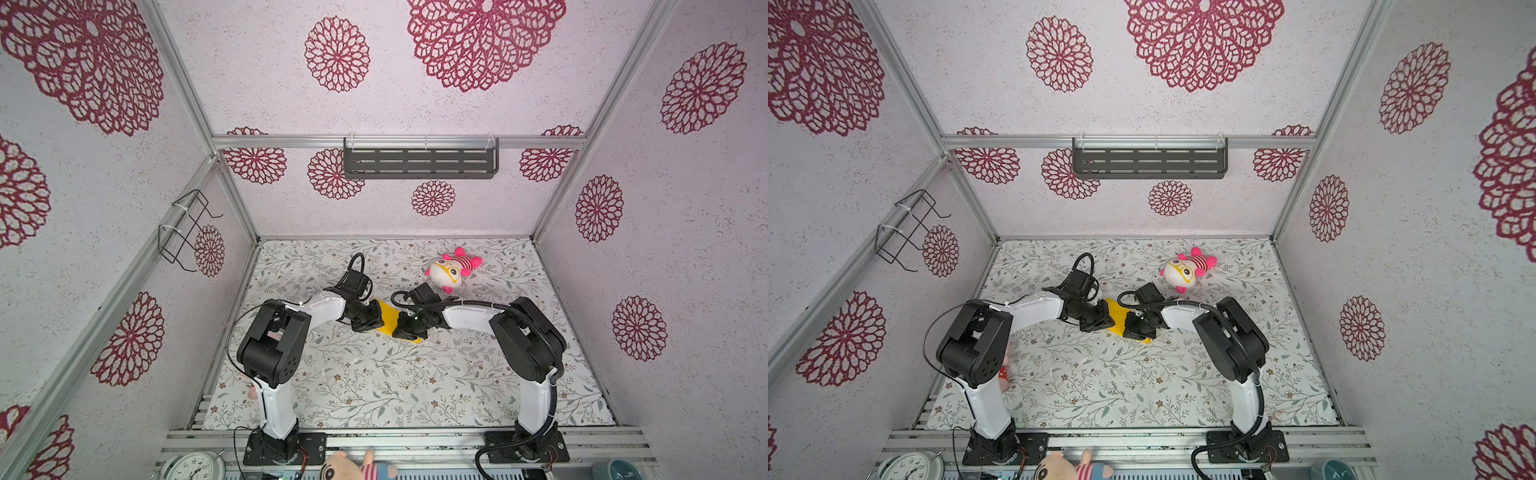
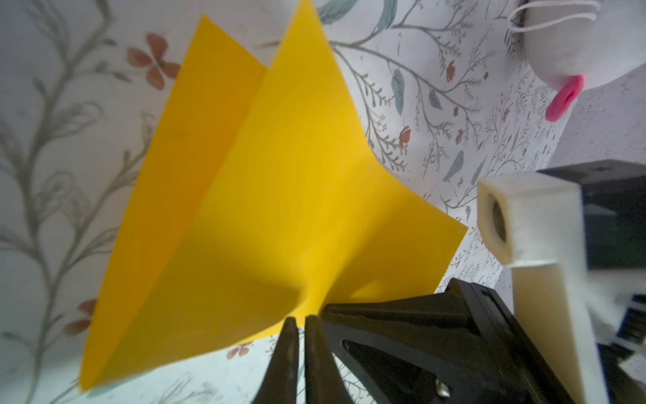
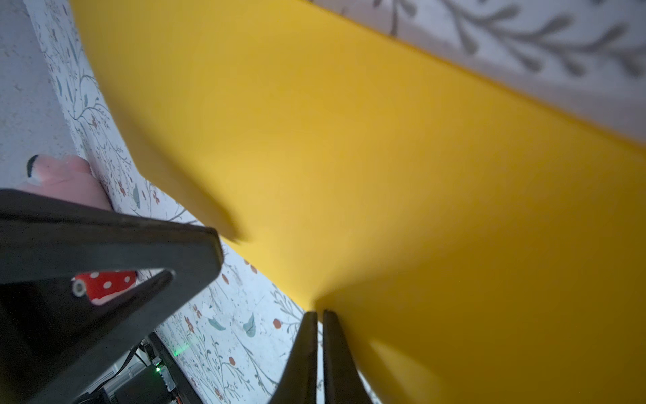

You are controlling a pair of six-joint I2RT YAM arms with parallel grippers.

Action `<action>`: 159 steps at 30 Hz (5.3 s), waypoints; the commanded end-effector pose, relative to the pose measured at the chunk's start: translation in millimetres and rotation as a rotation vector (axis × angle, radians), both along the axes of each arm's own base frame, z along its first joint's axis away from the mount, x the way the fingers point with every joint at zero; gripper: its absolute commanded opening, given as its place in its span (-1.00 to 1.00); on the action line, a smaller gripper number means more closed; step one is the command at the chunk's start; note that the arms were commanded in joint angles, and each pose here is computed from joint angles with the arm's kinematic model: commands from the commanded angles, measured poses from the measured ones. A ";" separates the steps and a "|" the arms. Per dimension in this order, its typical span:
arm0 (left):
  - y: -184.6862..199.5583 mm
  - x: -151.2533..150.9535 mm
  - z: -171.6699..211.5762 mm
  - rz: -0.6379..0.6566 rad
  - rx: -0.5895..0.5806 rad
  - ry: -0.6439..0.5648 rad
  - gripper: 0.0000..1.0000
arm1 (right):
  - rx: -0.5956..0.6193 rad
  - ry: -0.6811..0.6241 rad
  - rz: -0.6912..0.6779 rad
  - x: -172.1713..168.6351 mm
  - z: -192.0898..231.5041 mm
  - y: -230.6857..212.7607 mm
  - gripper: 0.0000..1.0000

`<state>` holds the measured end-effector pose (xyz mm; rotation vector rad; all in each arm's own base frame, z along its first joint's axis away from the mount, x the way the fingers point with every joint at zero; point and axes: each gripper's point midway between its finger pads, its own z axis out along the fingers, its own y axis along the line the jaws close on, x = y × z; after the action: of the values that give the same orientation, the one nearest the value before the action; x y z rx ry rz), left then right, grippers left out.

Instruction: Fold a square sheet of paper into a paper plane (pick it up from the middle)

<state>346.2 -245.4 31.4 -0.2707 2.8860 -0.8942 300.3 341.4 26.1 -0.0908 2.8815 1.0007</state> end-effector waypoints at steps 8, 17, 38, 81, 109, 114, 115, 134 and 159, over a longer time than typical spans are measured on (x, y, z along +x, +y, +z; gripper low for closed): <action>10.9 -1.9 -20.6 0.002 0.096 0.021 -0.87 | -0.055 0.002 0.012 -2.2 -8.4 -6.1 -0.78; 19.6 -4.8 -30.3 0.014 0.148 0.041 -0.90 | -0.062 -0.007 0.015 -4.2 -1.3 -10.1 -0.78; 25.3 -8.5 -48.9 0.006 0.193 0.084 -0.92 | -0.110 0.008 -0.067 -23.3 0.7 -54.9 -0.75; 27.8 -11.7 -50.1 -0.001 0.210 0.096 -0.92 | -0.254 0.049 -0.075 -39.3 -25.8 -104.8 -0.70; 17.0 -6.5 -39.9 -0.078 0.187 0.073 -0.85 | -0.038 -0.062 -0.010 5.0 7.9 -43.3 -0.67; 30.2 -5.6 -39.5 -0.124 0.281 0.065 -0.80 | -0.131 -0.013 -0.008 -5.2 -12.7 -59.5 -0.68; 34.8 -5.1 -39.5 -0.134 0.312 0.062 -0.79 | -0.143 -0.006 -0.008 -7.0 -15.6 -61.9 -0.68; 93.3 29.7 -26.3 -0.142 0.688 0.011 -0.79 | -0.102 -0.044 -0.021 0.1 -8.2 -55.9 -0.69; 32.9 18.3 6.7 0.267 0.083 -0.056 0.05 | -0.214 -0.231 -0.029 84.4 9.7 -89.3 0.16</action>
<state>349.6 -197.0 30.9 -0.5602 2.8027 -0.6052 397.0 256.2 37.2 -0.1202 2.7074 0.6581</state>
